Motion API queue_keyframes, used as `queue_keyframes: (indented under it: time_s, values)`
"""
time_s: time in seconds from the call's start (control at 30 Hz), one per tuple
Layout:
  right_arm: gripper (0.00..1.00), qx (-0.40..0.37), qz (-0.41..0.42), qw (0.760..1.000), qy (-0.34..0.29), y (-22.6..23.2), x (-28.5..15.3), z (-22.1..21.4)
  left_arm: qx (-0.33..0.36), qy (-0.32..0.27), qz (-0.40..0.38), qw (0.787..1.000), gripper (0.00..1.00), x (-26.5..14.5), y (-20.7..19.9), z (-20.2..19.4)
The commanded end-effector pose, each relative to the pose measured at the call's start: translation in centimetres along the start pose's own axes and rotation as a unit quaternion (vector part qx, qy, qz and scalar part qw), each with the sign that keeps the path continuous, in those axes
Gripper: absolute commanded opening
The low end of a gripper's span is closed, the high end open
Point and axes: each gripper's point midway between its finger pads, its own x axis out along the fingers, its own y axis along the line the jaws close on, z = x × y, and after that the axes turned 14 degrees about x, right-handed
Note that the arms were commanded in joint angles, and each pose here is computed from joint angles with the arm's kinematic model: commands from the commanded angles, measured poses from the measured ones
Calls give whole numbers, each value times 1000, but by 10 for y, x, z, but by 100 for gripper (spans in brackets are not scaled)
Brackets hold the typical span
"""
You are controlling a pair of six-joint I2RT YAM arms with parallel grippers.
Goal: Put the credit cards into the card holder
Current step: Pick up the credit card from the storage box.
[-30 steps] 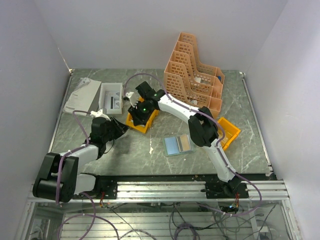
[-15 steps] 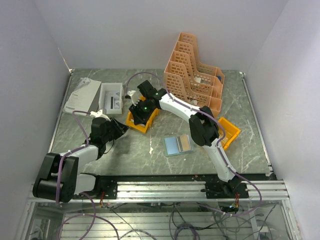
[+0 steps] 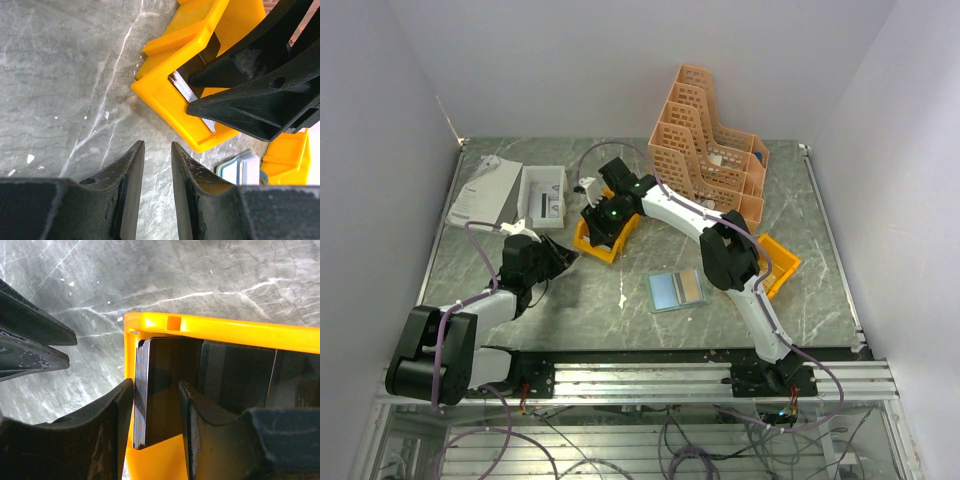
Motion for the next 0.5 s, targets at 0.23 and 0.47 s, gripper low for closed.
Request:
queue_keyframes:
  time_s: [0.23,0.47]
  values:
    - [38,-8,-13,999,-33,-5,-12,24,6,-8,3,1000,39,0,3,4]
    - [26,-2,-9,1000,-29,-8,-10,22,7,-8,3,1000,39,-1,2,5]
